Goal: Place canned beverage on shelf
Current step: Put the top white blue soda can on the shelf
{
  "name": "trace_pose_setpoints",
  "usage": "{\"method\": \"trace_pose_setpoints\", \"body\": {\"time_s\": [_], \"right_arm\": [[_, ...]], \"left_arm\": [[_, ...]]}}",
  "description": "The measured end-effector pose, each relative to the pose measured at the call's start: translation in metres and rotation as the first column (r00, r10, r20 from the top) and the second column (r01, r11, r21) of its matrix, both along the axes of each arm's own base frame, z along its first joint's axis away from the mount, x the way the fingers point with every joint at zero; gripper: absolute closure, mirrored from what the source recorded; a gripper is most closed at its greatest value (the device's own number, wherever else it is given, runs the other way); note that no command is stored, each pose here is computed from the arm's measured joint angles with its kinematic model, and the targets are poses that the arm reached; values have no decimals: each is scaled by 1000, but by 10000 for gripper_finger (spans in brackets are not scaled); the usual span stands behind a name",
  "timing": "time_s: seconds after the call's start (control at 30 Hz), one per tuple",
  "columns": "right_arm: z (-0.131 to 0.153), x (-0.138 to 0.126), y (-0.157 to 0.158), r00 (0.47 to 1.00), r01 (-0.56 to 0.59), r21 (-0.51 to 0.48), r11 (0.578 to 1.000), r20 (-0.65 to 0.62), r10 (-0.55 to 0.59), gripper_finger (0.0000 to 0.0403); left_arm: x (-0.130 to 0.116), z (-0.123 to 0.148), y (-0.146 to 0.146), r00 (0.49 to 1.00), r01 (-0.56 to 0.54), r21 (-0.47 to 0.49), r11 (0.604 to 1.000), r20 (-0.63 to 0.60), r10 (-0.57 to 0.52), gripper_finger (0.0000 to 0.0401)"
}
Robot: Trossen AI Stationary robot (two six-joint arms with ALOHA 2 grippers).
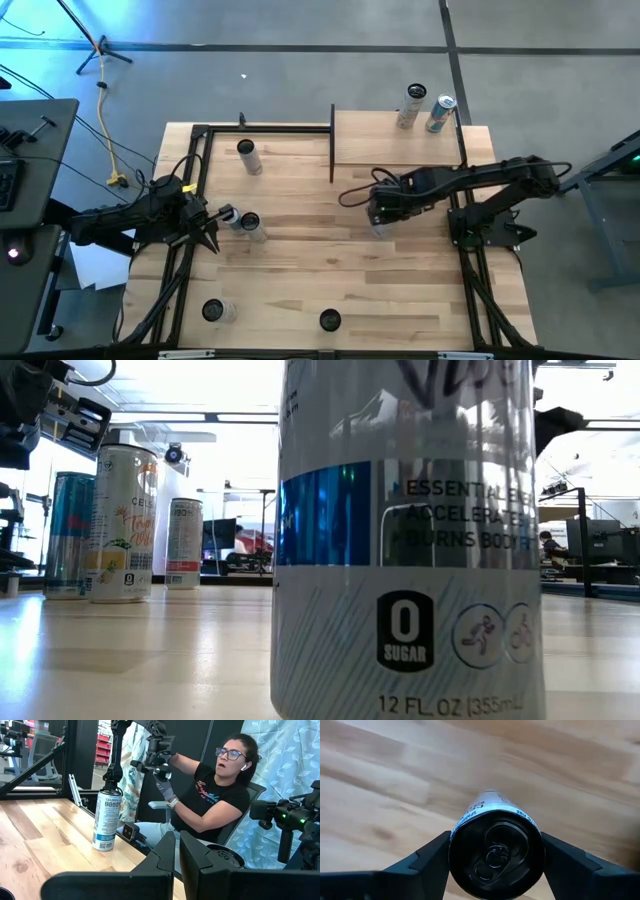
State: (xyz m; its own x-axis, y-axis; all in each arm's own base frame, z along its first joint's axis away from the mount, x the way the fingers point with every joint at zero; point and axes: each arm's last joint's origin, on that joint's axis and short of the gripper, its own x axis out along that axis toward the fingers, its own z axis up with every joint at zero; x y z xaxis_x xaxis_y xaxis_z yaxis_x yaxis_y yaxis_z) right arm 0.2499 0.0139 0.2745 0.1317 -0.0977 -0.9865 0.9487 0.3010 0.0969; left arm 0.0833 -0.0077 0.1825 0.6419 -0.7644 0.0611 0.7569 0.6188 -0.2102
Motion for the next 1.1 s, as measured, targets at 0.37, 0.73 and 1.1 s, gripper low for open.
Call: {"method": "trace_pose_setpoints", "body": {"time_s": [0.37,0.73,1.1], "right_arm": [[4,7,0,999,-9,-73,997,-34,6,146],[-6,20,-1,998,-43,-109,993,-39,39,146],[-6,22,-1,997,-79,-114,990,-26,77,146]], "left_arm": [[0,0,0,1000,0,0,1000,0,0,398],[0,0,0,1000,0,0,1000,-1,0,398],[0,0,0,1000,0,0,1000,-1,0,398]]}}
